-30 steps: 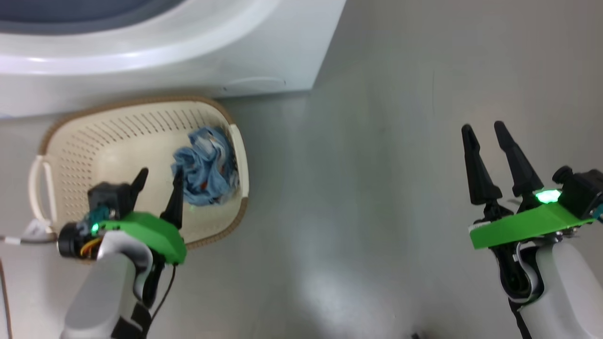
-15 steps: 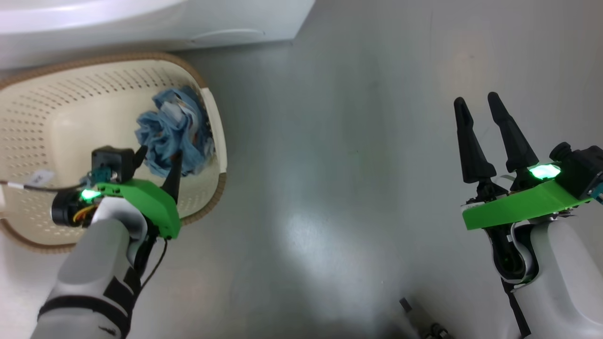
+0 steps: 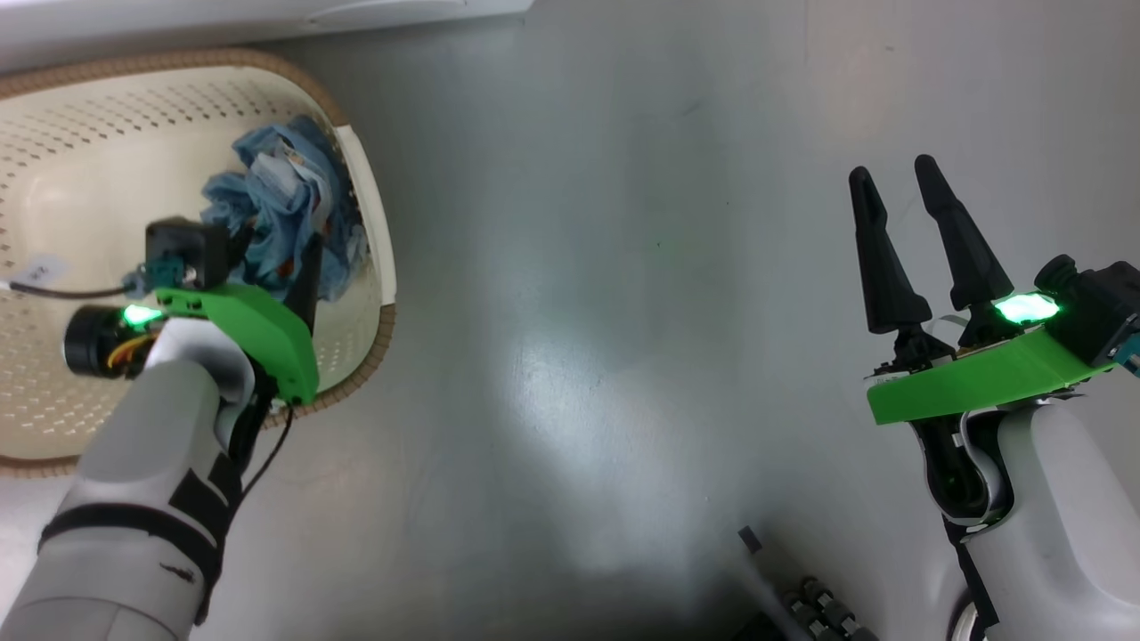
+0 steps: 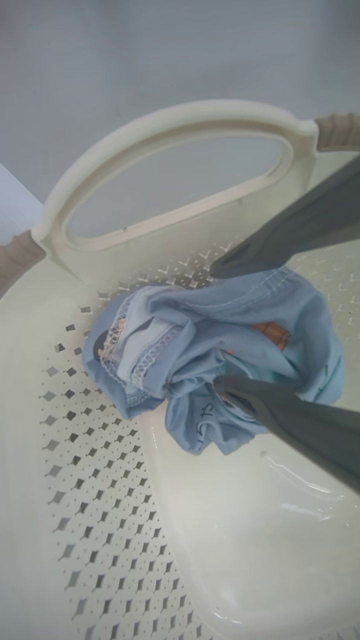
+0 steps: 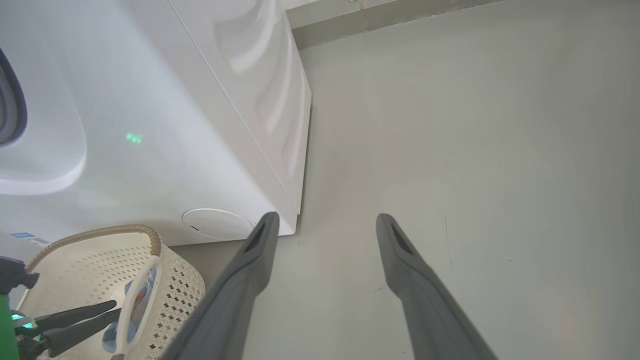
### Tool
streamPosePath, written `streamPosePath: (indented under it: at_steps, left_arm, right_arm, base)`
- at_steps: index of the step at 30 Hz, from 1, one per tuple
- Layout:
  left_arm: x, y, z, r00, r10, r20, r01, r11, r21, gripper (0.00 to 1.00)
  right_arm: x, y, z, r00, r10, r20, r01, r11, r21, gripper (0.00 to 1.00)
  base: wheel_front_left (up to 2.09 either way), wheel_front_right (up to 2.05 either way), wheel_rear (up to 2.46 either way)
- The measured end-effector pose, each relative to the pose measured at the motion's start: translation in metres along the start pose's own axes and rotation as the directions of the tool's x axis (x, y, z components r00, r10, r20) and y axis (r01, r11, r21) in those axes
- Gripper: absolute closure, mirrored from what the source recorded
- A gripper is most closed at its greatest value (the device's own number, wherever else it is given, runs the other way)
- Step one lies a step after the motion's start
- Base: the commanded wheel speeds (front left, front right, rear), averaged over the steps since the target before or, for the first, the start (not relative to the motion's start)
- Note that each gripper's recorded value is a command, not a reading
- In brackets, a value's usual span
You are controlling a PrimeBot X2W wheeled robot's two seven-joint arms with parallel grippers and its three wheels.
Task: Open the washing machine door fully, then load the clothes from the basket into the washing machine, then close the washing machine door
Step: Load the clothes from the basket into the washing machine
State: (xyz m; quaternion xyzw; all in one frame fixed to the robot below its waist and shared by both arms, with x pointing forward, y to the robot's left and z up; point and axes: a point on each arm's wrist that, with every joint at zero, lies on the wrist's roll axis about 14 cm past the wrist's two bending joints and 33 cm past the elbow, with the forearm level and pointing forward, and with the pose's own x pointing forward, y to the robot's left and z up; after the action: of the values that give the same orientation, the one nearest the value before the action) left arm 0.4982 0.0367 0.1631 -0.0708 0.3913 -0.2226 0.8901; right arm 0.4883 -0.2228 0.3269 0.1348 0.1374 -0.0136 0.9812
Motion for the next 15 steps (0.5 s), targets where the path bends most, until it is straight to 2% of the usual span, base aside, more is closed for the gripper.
streamPosePath:
  at_steps: [15]
  left_arm:
    - [0.0091,0.0004,-0.0005,1.0,-0.011,-0.019,0.011,1.0,0.012,0.0]
  right_arm:
    - [-0.0004,-0.0001,-0.0016,1.0,0.004,-0.003,-0.004,1.0,-0.01,0.0]
  base:
    - [0.0,0.0,0.0]
